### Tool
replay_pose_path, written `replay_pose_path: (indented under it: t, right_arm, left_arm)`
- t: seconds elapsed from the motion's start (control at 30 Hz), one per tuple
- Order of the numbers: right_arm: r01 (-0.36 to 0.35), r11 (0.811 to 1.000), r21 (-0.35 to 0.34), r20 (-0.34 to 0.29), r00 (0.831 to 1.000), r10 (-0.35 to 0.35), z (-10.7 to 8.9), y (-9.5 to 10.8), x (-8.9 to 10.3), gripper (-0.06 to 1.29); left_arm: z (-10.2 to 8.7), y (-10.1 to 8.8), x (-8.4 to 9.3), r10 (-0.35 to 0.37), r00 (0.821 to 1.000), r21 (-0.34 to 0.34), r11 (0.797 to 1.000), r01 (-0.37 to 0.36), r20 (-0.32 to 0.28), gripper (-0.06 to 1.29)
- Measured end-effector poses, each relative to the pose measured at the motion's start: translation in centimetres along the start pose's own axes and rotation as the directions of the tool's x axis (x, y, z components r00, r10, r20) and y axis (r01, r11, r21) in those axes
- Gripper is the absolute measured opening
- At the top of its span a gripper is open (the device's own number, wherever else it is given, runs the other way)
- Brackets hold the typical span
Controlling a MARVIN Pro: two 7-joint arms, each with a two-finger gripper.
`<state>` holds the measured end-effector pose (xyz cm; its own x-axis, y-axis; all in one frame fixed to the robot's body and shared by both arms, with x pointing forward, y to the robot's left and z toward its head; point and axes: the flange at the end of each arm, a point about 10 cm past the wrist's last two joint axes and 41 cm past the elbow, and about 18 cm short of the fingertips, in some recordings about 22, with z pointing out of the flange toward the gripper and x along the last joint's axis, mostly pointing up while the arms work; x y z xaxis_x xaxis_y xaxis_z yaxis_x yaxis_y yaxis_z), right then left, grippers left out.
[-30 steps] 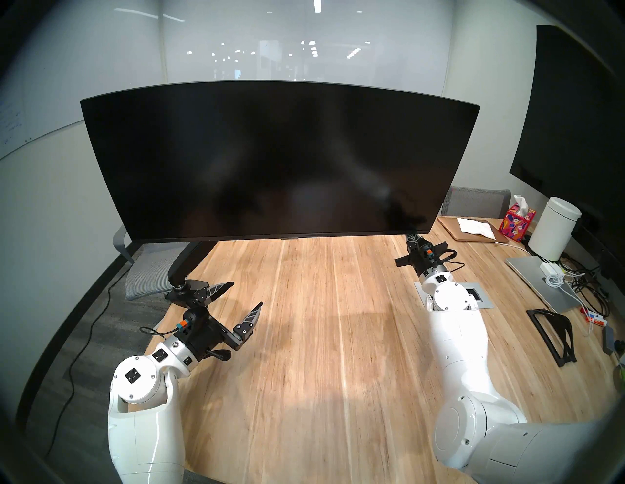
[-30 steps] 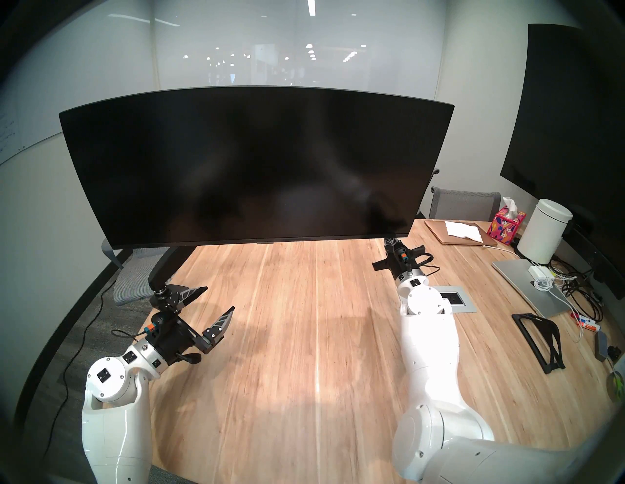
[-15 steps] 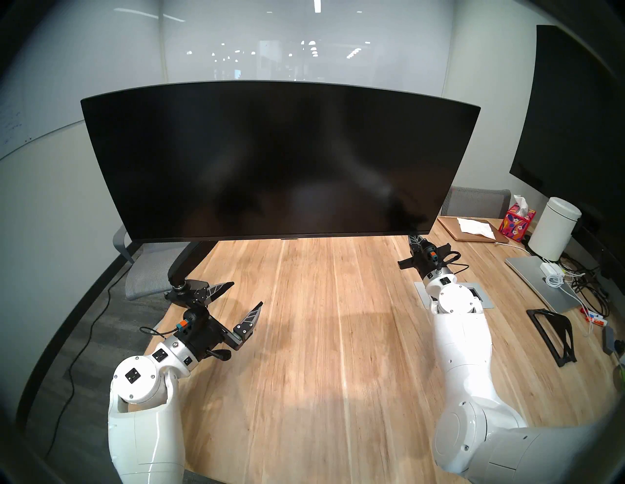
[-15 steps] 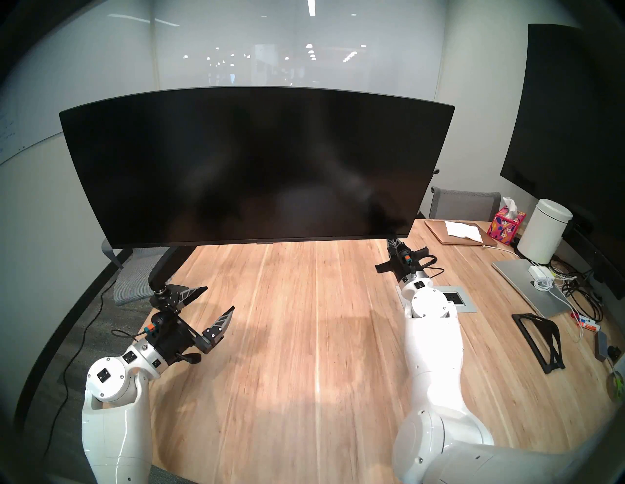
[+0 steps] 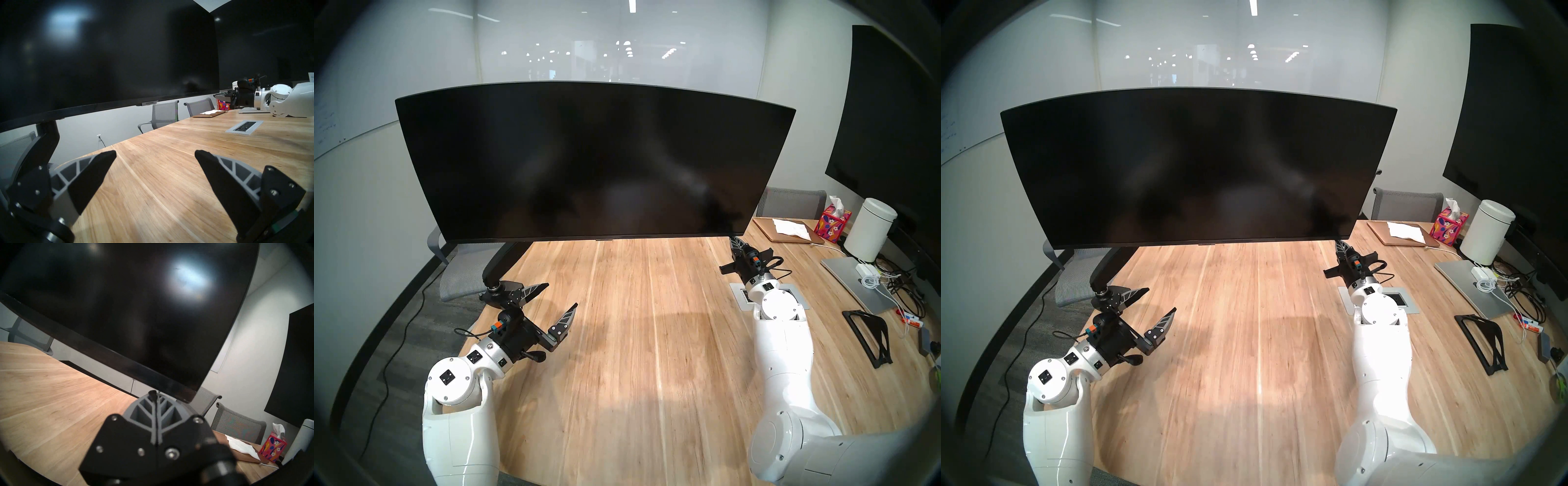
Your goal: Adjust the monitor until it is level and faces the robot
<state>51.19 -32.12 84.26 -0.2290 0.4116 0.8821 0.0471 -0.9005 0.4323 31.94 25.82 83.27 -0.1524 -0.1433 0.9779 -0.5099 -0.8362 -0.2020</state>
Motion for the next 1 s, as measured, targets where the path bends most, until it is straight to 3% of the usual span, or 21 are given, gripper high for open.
replay_pose_path:
  t: [1.0]
  right_arm:
    - [-0.018,0.999,0.047,0.005,1.000,0.018,-3.5,-1.5,-0.3,-0.02]
  left_arm:
    - [0.0,0.0,0.0,0.000,1.000,0.000,1.000,0.000,0.000,1.27]
